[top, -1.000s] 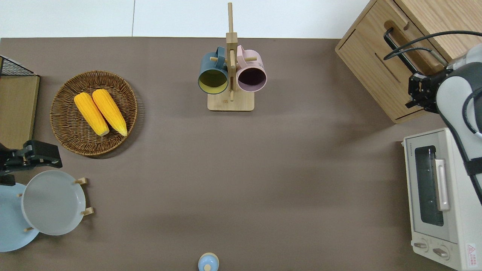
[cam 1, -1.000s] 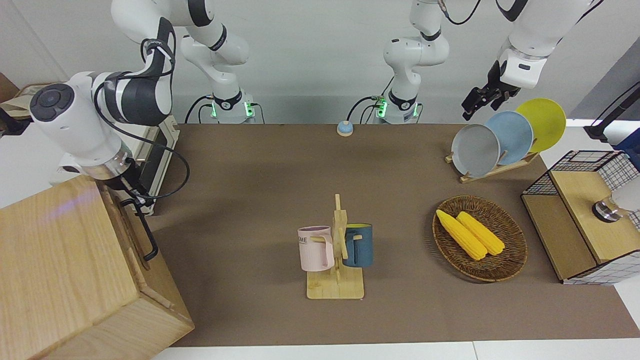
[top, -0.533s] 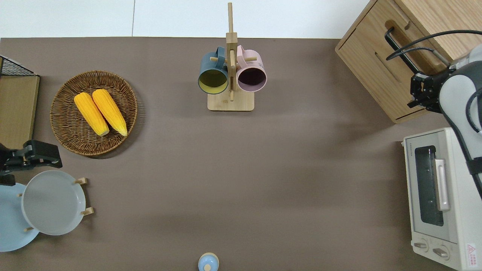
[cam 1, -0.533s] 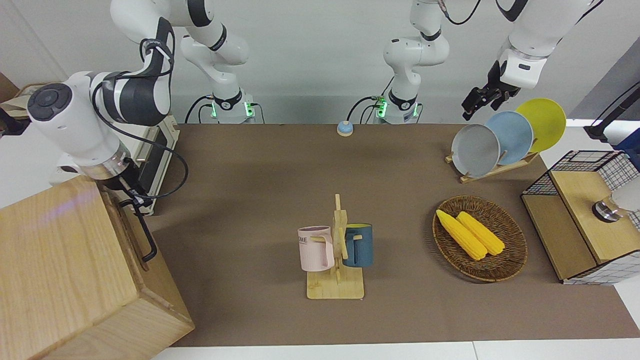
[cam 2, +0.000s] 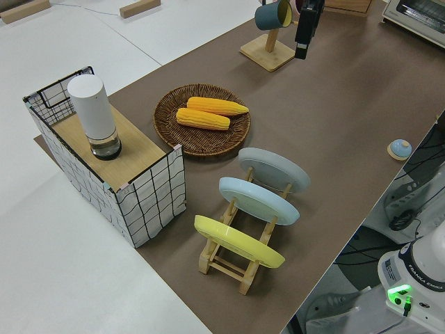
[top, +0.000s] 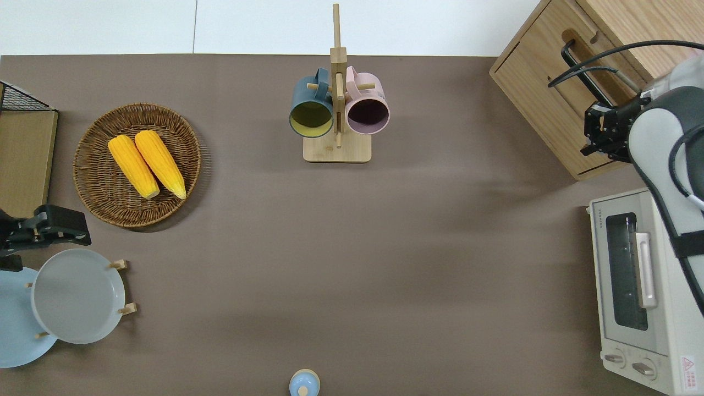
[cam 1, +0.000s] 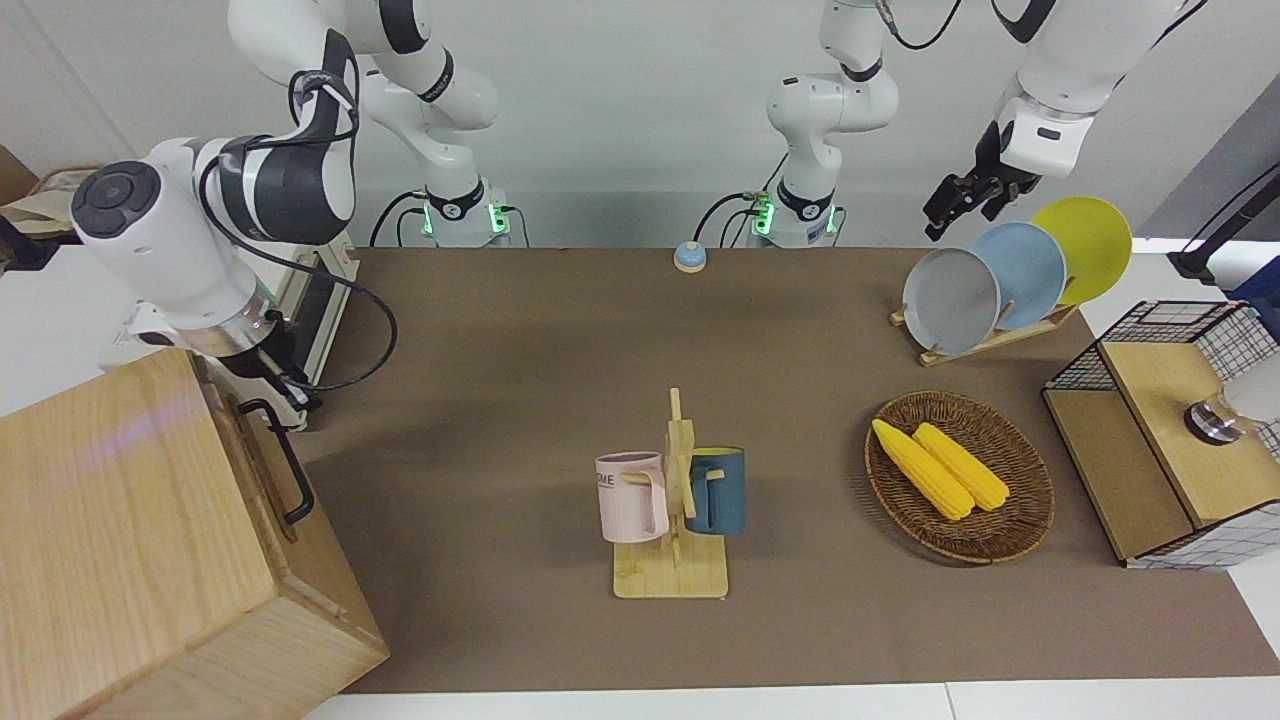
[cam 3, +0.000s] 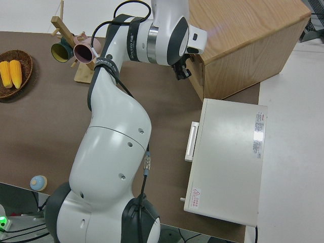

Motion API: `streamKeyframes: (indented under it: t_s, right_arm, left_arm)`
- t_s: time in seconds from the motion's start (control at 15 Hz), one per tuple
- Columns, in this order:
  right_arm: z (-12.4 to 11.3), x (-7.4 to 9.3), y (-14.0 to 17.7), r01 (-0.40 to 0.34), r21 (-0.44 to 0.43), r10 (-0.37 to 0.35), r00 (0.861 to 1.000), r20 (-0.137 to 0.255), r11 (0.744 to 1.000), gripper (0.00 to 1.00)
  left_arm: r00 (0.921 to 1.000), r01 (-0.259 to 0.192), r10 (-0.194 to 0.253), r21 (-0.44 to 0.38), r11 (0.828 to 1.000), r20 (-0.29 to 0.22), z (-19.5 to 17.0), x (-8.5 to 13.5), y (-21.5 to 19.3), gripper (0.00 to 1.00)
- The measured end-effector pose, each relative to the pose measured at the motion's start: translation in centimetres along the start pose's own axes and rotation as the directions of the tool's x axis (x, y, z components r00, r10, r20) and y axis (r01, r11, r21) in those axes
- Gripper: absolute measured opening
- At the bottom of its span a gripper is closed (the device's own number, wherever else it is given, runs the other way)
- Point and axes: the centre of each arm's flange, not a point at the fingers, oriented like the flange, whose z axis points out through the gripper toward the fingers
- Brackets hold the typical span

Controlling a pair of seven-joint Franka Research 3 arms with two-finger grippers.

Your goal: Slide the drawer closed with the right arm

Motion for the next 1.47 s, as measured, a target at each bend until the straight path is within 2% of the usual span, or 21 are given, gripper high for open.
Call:
streamKeyframes:
  t_s: [0.2,0.53,0.67,0.8,0.93,1.07,1.33,1.4,1.47]
  right_arm:
    - [-1.4,-2.7,-1.9,0.048,0.005,-0.048,0.999,-0.006,0.999,0.01]
    - [-4.2,-6.9,-2.9,0.120,-0.013,-0.120,0.993,0.008,0.993,0.01]
    - [-5.1,-8.2,-2.8,0.186,-0.022,-0.186,0.982,0.015,0.982,0.01]
    - [-6.2,-9.1,-2.1,0.269,-0.027,-0.268,0.963,0.024,0.963,0.01]
    - [-7.4,-9.8,-1.0,0.358,-0.040,-0.356,0.934,0.033,0.933,0.01]
    - [-8.9,-10.4,0.2,0.446,-0.052,-0.445,0.895,0.030,0.893,0.01]
    - [-11.1,-12.0,1.2,0.619,-0.075,-0.620,0.785,0.009,0.782,0.05]
    - [-11.4,-12.4,1.3,0.653,-0.076,-0.654,0.756,0.007,0.754,0.09]
    - [-11.6,-12.7,1.3,0.684,-0.078,-0.685,0.728,0.006,0.726,0.19]
  left_arm:
    - [1.0000,0.000,0.000,0.000,1.000,0.000,0.0,0.0,0.0,1.00]
    - [1.0000,0.000,0.000,0.000,1.000,0.000,0.0,0.0,0.0,1.00]
    - [1.0000,0.000,0.000,0.000,1.000,0.000,0.0,0.0,0.0,1.00]
    - [1.0000,0.000,0.000,0.000,1.000,0.000,0.0,0.0,0.0,1.00]
    - [1.0000,0.000,0.000,0.000,1.000,0.000,0.0,0.0,0.0,1.00]
    - [1.0000,0.000,0.000,0.000,1.000,0.000,0.0,0.0,0.0,1.00]
    - [1.0000,0.000,0.000,0.000,1.000,0.000,0.0,0.0,0.0,1.00]
    - [1.0000,0.000,0.000,0.000,1.000,0.000,0.0,0.0,0.0,1.00]
    - [1.0000,0.000,0.000,0.000,1.000,0.000,0.0,0.0,0.0,1.00]
